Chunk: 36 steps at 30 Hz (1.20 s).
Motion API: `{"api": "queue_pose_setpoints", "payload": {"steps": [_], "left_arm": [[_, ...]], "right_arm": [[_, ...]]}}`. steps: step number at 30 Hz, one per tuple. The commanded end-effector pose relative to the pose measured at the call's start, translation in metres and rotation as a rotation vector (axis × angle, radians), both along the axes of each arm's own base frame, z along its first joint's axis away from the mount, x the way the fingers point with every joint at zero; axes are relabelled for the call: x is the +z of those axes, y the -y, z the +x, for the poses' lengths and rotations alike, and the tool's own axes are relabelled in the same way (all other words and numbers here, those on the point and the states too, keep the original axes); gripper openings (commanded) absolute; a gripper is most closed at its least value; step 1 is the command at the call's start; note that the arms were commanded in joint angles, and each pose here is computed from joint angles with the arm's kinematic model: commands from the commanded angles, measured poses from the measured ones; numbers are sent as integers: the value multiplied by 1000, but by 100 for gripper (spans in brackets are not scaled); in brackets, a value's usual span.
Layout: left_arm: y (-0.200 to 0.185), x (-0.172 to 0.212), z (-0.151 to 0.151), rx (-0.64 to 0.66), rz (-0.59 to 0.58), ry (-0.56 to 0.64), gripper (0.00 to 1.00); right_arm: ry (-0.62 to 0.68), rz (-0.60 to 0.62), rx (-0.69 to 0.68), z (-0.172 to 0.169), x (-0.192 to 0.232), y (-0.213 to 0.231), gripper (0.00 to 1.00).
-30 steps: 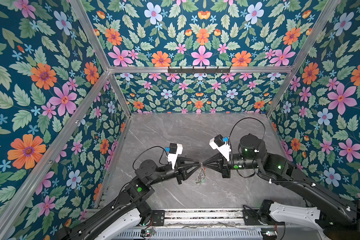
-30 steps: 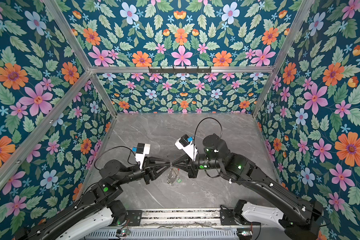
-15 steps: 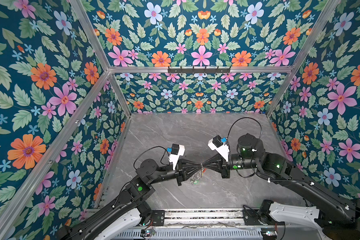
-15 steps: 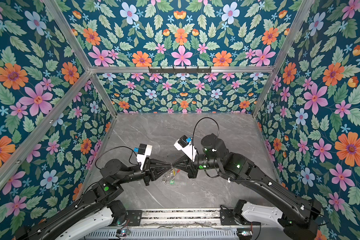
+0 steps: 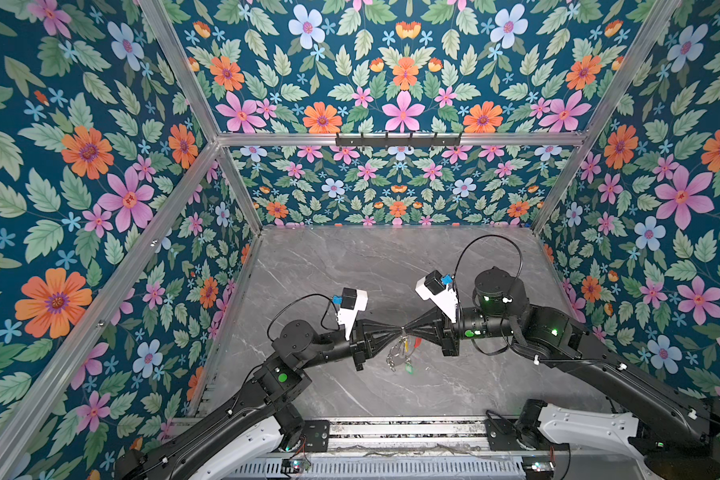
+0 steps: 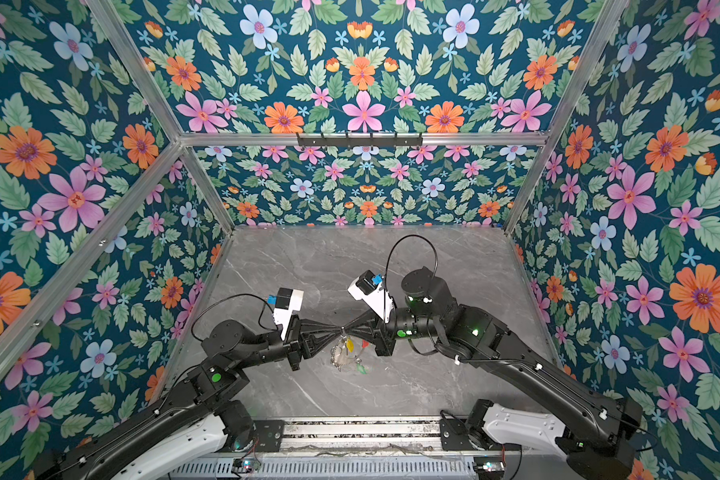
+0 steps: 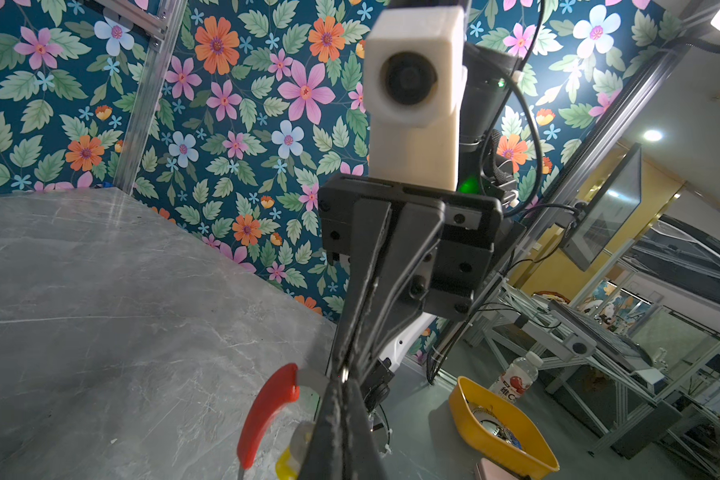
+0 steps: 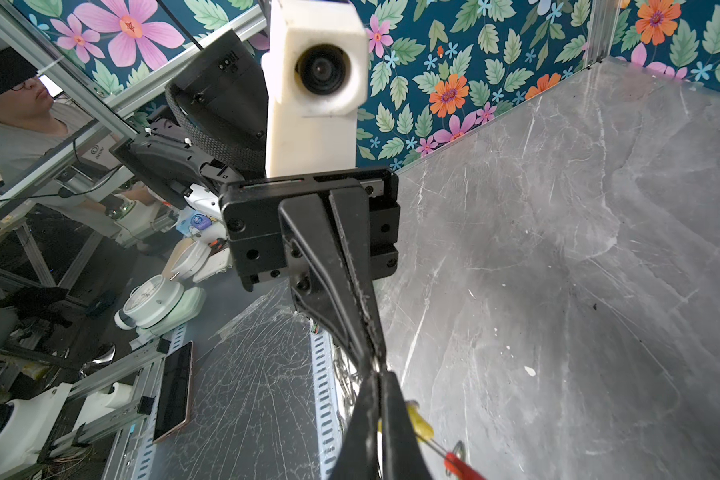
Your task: Remove the keys from the keyring
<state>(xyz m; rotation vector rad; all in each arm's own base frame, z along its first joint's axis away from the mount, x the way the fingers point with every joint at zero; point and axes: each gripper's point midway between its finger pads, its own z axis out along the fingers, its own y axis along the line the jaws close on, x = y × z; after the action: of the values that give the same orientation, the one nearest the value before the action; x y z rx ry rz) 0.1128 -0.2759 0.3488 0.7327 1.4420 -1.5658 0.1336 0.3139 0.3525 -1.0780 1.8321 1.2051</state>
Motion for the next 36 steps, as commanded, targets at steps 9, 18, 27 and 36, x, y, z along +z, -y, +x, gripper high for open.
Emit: {"api": "queue_pose_setpoints", "payload": {"steps": [9,18,27,36], "left_arm": [[-26,51,9,128,-315,116,0],[-31,63,15,138,-470,137,0],[-32,65,20,152,-518,141,0],[-33,63,24,169,-524,134,0]], "right_arm": [[119,489,-207,23,72,16,37],[53,624,-190,27,70,8,37],[33,653,-146,25,67,-1,36],[18,652,-108,20,65,-9,30]]}}
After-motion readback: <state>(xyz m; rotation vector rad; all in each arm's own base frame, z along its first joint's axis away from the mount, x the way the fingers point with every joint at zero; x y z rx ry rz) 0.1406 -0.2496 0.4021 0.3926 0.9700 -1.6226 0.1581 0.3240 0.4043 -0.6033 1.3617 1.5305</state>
